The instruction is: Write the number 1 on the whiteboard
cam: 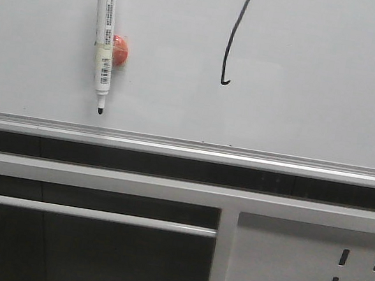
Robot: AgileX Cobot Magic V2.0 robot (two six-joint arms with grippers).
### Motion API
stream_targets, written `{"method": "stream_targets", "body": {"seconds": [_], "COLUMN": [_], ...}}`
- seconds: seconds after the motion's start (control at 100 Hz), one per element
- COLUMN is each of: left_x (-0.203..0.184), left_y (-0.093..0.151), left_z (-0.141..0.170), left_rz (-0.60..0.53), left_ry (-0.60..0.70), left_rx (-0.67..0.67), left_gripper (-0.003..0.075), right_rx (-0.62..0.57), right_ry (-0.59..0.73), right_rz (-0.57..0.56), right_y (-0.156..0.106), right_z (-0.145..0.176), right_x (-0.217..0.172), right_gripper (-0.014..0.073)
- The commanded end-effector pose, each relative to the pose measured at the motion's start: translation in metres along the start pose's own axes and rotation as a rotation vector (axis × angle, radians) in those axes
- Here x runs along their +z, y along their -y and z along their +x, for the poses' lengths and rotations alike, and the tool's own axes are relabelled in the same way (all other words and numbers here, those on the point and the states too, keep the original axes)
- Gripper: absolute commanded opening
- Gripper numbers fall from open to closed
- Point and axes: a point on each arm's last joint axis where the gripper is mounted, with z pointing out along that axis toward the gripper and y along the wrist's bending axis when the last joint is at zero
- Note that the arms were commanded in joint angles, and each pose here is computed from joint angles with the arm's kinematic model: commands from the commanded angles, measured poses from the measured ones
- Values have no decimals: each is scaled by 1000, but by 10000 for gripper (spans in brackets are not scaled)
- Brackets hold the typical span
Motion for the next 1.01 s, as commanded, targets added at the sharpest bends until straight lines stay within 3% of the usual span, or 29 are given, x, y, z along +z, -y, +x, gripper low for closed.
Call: {"method": "stream_targets", "body": {"seconds": [0.0, 1.0], "left_x": [0, 0], "left_y": [0, 0], "left_z": [2, 2], "left_rz": [-11, -11], "left_ry": [51, 51], "left_rx": [-5, -5], "left_gripper": [-18, -18], "right_rx": [-17, 3], "right_ry": [20, 17], "right_rz": [-6, -13], "right_y": [-1, -2], "right_z": [6, 6], "right_x": [2, 2], "right_gripper": [-76, -76]}}
